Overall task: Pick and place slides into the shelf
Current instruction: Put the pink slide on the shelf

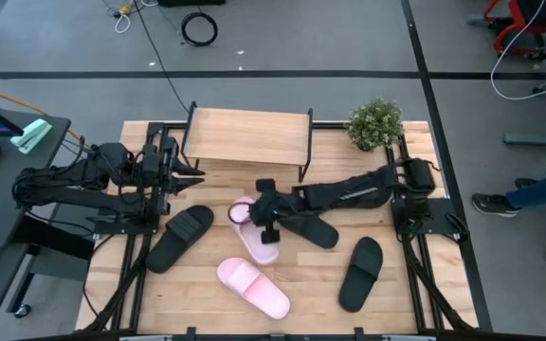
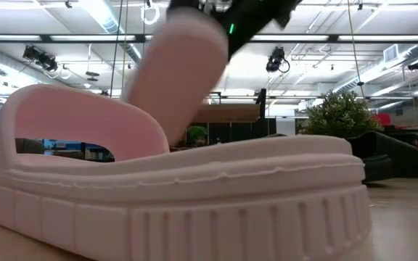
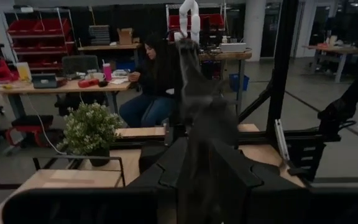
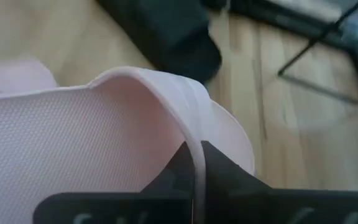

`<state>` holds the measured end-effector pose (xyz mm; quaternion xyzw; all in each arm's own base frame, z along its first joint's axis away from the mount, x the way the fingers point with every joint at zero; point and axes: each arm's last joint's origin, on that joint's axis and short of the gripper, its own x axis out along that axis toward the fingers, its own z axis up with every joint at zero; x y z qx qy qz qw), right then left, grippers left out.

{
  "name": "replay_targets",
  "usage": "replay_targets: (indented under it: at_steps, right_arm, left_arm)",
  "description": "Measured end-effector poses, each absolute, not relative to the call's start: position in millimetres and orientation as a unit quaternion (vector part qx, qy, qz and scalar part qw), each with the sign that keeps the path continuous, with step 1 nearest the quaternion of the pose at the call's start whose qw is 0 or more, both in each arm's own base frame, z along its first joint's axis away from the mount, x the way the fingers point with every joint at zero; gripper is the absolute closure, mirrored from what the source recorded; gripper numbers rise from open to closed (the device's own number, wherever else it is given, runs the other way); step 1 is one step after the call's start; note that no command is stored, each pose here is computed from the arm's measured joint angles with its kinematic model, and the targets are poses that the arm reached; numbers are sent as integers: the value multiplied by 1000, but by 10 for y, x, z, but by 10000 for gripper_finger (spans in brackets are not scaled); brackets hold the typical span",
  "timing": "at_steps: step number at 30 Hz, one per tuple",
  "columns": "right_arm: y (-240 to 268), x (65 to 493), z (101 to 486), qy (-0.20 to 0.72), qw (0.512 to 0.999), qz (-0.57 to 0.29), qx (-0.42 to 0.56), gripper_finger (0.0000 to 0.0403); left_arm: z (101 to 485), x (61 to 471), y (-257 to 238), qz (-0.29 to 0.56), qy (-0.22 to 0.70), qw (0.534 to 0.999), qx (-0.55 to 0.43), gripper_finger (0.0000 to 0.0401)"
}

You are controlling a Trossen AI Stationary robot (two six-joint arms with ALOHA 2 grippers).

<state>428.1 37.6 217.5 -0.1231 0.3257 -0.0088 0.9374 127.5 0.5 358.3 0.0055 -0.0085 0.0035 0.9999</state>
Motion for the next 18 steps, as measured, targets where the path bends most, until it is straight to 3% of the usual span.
replay_targets:
  at_steps: [8, 18]
  right_arm:
    - [670, 3998, 2809, 251, 959, -14, -130, 393]
    - [711, 3871, 2925, 261, 953, -42, -146, 393]
  left_arm:
    - [3565, 1275, 4, 3, 1, 999, -33, 340]
    - [3295, 1406, 3, 16, 134, 986, -99, 357]
